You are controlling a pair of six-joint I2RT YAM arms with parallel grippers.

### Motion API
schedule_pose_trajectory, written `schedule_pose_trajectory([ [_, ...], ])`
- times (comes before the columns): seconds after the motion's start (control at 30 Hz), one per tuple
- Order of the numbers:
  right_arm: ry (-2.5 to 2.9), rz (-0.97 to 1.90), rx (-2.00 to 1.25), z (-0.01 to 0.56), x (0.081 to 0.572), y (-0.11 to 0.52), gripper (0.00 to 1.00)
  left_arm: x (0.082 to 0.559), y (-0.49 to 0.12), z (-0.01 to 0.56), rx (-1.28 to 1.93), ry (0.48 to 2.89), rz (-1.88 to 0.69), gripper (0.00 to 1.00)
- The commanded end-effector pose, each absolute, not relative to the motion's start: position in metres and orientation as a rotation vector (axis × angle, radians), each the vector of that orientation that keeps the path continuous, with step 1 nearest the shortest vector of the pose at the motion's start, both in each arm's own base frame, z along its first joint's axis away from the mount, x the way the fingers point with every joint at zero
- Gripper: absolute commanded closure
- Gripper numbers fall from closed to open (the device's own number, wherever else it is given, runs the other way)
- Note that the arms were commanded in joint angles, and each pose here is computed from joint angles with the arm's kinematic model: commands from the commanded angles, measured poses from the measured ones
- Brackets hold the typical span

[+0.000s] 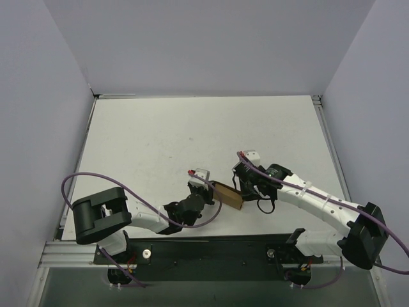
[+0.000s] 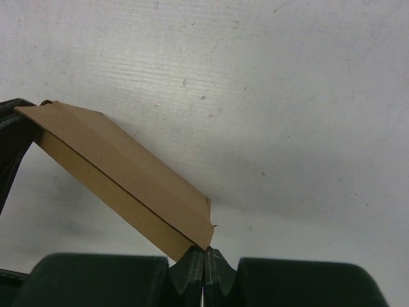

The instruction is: Fold the paper box

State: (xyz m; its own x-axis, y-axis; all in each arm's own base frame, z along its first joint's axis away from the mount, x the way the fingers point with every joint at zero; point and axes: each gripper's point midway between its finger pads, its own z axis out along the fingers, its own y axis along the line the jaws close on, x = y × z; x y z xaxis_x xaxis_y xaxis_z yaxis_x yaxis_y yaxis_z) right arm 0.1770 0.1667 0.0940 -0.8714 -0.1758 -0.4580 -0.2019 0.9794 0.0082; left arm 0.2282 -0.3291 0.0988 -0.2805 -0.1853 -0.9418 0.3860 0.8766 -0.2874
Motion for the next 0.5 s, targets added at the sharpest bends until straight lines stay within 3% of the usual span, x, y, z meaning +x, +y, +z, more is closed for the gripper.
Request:
schedule_pose_trajectory([
  [0.0,2.656,0.274,-0.162,0.114,0.193,0.194,1.0,0.188,-0.291,-0.002,0.543,2.029,-0.251,1.0],
  [0.47,2.709,0.5,0.035,0.118,0.2,0.199,1.0,0.186,-0.292,-0.005,0.581,2.019,-0.216,1.0],
])
